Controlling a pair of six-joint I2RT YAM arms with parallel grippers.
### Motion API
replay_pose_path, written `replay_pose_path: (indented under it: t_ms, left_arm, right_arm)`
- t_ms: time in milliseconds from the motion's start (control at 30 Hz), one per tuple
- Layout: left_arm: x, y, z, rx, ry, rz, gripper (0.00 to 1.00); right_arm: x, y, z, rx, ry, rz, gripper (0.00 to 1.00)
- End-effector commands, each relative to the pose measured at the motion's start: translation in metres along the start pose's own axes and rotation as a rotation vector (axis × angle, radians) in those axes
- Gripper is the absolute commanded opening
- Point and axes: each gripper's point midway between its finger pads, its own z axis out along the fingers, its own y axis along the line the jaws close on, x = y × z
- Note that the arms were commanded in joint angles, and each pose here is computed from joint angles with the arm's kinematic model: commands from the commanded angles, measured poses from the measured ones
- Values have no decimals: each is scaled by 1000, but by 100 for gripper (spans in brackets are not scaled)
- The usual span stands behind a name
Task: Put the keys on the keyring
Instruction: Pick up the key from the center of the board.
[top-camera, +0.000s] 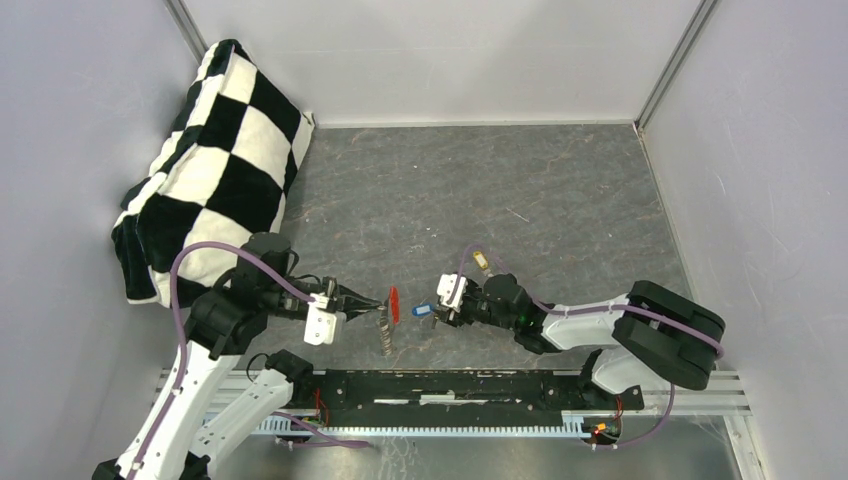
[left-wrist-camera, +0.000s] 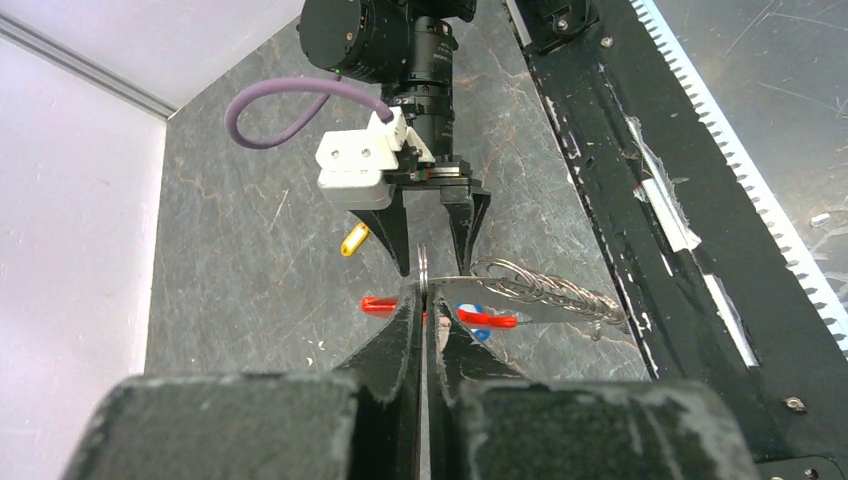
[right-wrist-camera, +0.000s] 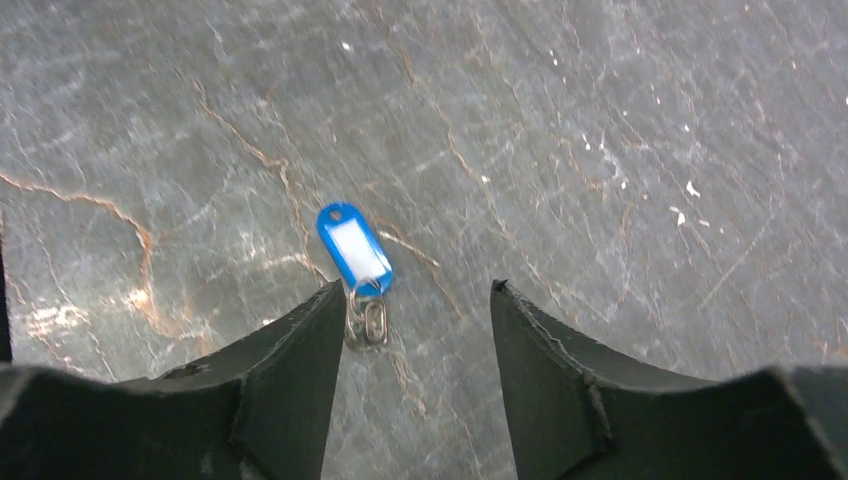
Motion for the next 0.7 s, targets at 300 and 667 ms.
replay_pose_path:
  t_ms: [300, 667]
  left_arm:
    - [-8, 0, -4, -17, -2, -21, 2]
    - [-8, 3, -3, -15, -2, -43, 2]
  right_arm:
    - [-13, 17, 4, -65, -162, -35, 54]
    - [0, 10, 19, -33, -134, -25, 46]
